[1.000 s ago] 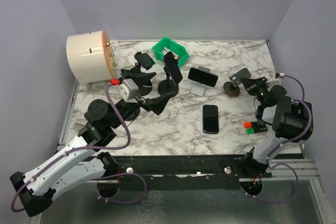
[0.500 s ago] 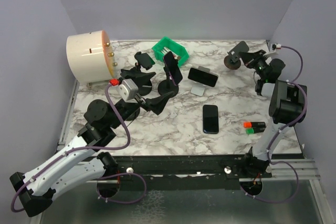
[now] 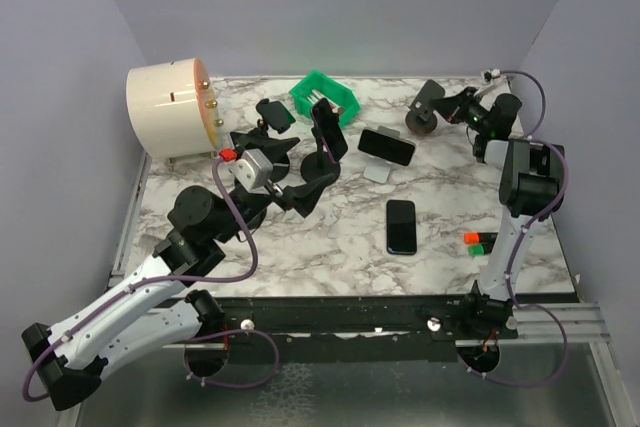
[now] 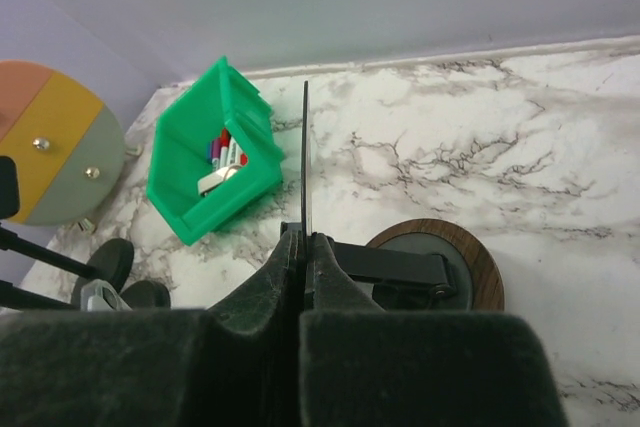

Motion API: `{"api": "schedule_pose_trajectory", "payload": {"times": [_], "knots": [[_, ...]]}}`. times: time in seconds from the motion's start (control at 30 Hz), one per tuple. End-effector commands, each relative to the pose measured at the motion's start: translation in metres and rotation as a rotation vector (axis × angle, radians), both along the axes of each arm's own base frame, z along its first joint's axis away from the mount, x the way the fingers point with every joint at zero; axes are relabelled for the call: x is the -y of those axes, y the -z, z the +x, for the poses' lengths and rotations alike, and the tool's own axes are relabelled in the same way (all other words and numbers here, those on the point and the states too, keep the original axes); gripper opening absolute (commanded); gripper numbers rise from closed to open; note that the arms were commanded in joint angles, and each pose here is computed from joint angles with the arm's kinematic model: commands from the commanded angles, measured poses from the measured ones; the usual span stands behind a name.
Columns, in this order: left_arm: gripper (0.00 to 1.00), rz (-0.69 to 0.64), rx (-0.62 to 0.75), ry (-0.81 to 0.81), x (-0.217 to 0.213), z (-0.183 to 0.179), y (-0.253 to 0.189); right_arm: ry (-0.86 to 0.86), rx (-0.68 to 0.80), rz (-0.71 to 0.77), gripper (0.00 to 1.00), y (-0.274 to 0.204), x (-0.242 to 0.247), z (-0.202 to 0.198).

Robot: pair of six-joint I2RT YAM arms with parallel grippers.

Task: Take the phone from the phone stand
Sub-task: Place the phone stand at the center of the board.

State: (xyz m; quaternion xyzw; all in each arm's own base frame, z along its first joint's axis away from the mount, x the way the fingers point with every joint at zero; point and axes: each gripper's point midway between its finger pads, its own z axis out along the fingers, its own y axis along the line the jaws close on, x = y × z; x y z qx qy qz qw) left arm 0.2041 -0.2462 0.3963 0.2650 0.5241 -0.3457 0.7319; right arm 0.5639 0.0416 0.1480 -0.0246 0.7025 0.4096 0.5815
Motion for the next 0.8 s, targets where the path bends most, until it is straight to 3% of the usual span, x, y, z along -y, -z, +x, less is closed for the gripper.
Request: {"api": "schedule_pose_trajectory", "payload": {"times": [0.0, 0.57, 0.6, 0.77], "knots": [[0.99, 0.021, -0.007, -0.004, 0.001, 0.002, 0.005, -0.046, -0.008, -0.057, 0.00, 0.006, -0.002, -0.016], [0.99, -0.003, 0.004, 0.010, -0.003, -0.004, -0.002, -0.015, -0.130, -0.135, 0.01, 0.036, 0.017, -0.065], [0.99, -0.003, 0.004, 0.009, -0.003, -0.004, -0.002, -0.012, -0.138, -0.136, 0.05, 0.039, 0.018, -0.066], [0.99, -0.001, 0.001, 0.008, -0.002, -0.003, -0.001, 0.029, -0.163, -0.147, 0.47, 0.040, 0.024, -0.066]]}}
